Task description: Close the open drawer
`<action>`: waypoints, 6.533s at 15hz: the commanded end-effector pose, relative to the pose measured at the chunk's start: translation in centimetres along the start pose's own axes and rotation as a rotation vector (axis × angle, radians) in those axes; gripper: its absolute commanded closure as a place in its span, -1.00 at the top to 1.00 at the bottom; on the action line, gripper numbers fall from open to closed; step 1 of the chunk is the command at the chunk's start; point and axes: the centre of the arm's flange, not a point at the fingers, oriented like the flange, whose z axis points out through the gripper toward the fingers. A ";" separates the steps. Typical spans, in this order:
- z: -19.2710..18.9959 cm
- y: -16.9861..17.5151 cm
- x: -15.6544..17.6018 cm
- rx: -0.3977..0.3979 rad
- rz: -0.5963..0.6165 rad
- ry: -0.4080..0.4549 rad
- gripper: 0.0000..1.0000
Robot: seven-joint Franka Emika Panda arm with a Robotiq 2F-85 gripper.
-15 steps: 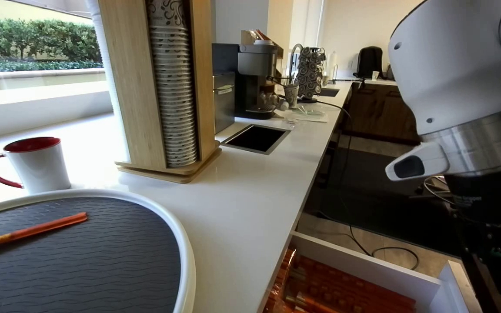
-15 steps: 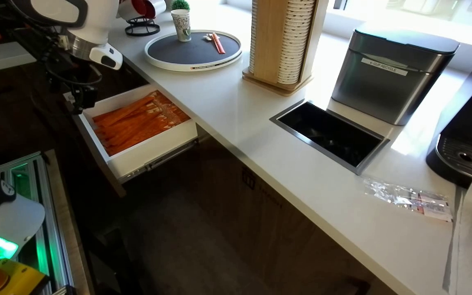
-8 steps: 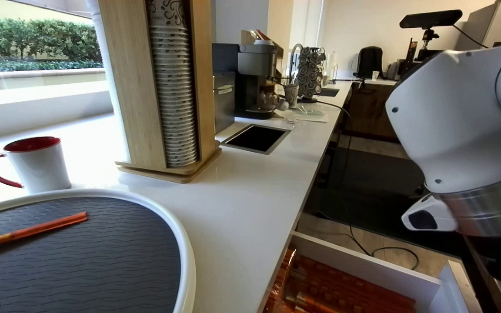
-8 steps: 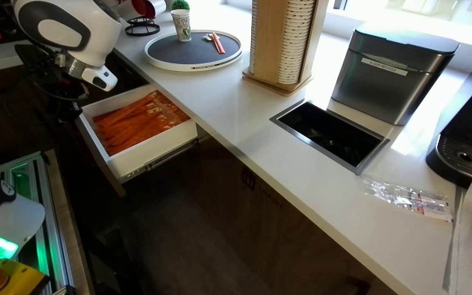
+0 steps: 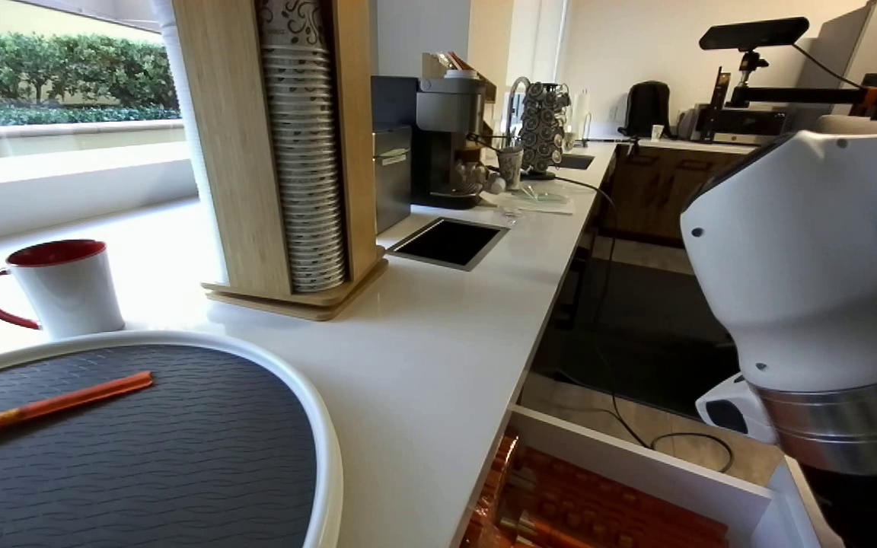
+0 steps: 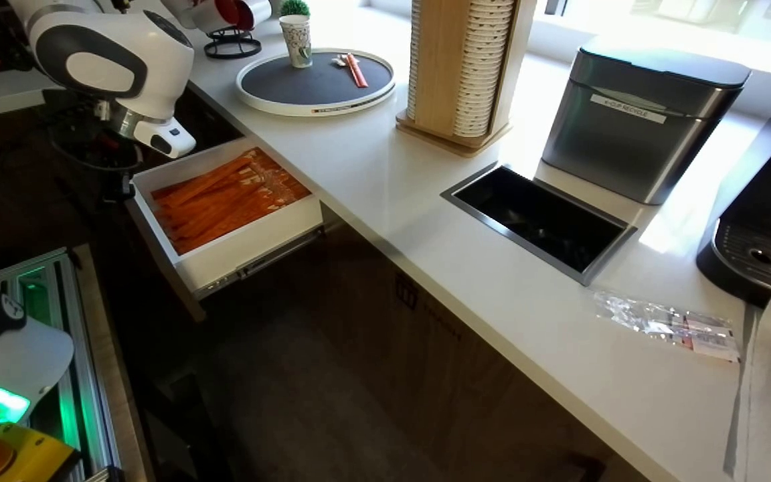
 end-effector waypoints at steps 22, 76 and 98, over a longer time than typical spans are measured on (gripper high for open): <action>1.2 2.1 4.1 -0.348 -0.070 0.460 -1.00; -4.9 4.9 9.9 -0.537 -0.185 0.977 -1.00; -15.9 -0.2 -1.6 -0.202 -0.271 0.834 0.99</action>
